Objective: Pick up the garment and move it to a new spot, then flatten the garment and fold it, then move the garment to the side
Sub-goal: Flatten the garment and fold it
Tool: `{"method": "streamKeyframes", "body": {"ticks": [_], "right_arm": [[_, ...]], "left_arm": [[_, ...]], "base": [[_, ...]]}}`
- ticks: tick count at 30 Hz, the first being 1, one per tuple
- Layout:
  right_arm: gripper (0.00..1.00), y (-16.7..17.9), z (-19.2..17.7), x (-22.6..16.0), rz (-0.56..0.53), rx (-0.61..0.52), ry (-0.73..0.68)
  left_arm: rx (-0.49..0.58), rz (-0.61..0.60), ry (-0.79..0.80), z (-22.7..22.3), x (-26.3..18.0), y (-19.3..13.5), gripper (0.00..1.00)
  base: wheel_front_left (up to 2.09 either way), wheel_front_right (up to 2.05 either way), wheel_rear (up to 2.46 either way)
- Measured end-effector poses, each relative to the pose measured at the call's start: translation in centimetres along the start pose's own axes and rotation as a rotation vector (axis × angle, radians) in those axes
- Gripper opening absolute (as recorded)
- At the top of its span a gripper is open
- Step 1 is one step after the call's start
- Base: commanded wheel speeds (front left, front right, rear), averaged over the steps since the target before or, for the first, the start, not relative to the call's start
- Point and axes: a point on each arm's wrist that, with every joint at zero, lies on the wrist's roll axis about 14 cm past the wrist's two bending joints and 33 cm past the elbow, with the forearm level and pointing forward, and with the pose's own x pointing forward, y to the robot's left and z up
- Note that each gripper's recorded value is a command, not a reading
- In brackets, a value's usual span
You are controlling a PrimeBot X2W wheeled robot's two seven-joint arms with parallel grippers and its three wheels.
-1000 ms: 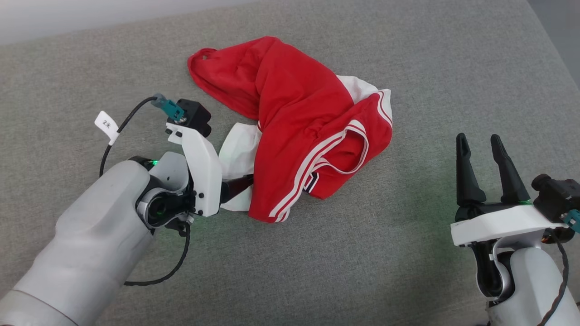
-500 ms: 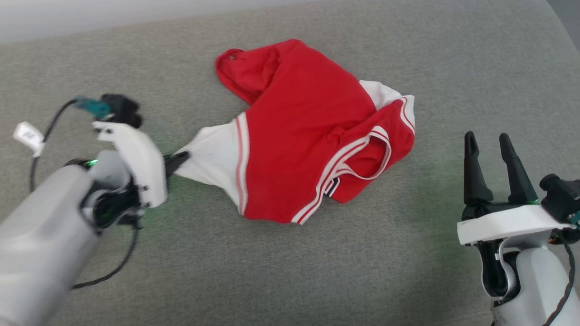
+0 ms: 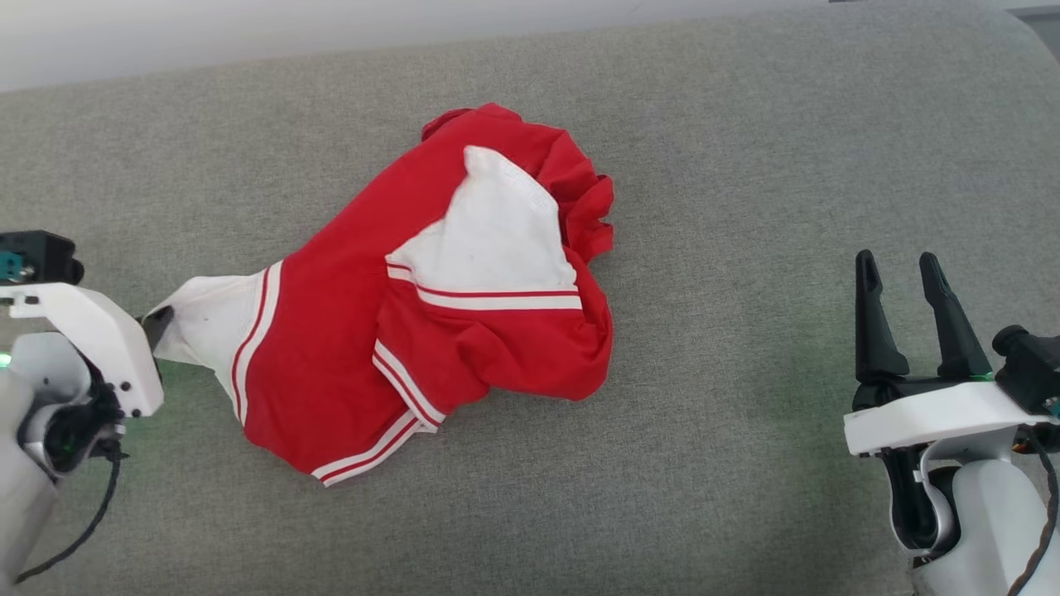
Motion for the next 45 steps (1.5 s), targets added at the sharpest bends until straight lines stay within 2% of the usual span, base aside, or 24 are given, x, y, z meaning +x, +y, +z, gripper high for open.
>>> {"method": "streamKeyframes", "body": {"ticks": [4, 5, 6, 7, 8, 18, 23, 25, 28, 32, 40, 45], "right_arm": [[1.00, -0.1, 0.1, -0.2, 0.004, -0.008, 0.001], [1.00, -0.1, 0.1, -0.3, 0.005, -0.012, 0.002], [1.00, 0.0, 0.2, -0.4, 0.010, -0.016, 0.003], [1.00, 0.1, 0.2, -0.4, 0.017, -0.021, 0.004], [1.00, 0.3, 0.2, -0.4, 0.028, -0.025, 0.008], [1.00, 4.0, -1.6, 0.4, 0.227, -0.145, 0.139], [1.00, 8.2, -2.0, 2.3, 0.391, -0.217, 0.229], [1.00, 10.3, -2.1, 2.9, 0.469, -0.259, 0.272], [1.00, 13.5, -2.5, 3.6, 0.576, -0.306, 0.354], [1.00, 16.8, -2.1, 4.9, 0.676, -0.365, 0.435], [1.00, 20.5, -3.6, 6.6, 0.781, -0.480, 0.622], [1.00, 20.4, -5.8, 7.5, 0.778, -0.558, 0.794]], "left_arm": [[0.017, 0.008, -0.013, -0.4, -0.1, -0.1, 0.00], [0.014, 0.010, -0.022, -0.5, -0.1, -0.2, 0.04], [0.010, 0.012, -0.030, -0.5, -0.2, -0.3, 0.39], [0.013, 0.013, -0.040, -0.6, -0.3, -0.4, 0.89], [0.012, 0.016, -0.052, -0.7, -0.5, -0.4, 1.00], [-0.013, 0.072, -0.320, -0.6, -3.2, -0.3, 1.00], [-0.030, 0.114, -0.390, -2.5, -5.0, -1.1, 1.00], [0.005, 0.139, -0.449, -1.7, -6.2, -1.5, 1.00], [-0.006, 0.168, -0.550, -1.0, -8.4, -2.4, 1.00], [-0.010, 0.230, -0.615, -2.8, -11.3, -2.7, 1.00], [-0.026, 0.354, -0.667, -5.8, -15.1, -2.3, 1.00], [-0.064, 0.396, -0.667, -7.1, -16.1, -1.9, 1.00]], "base": [[0.00, 0.00, 0.00], [0.00, 0.00, 0.00], [0.00, 0.00, 0.00], [0.00, 0.00, 0.00], [0.00, 0.00, 0.00], [0.00, 0.00, 0.00], [0.00, 0.00, 0.00], [0.00, 0.00, 0.00], [0.00, 0.00, 0.00], [0.00, 0.00, 0.00], [0.00, 0.00, 0.00], [0.00, 0.00, 0.00]]}}
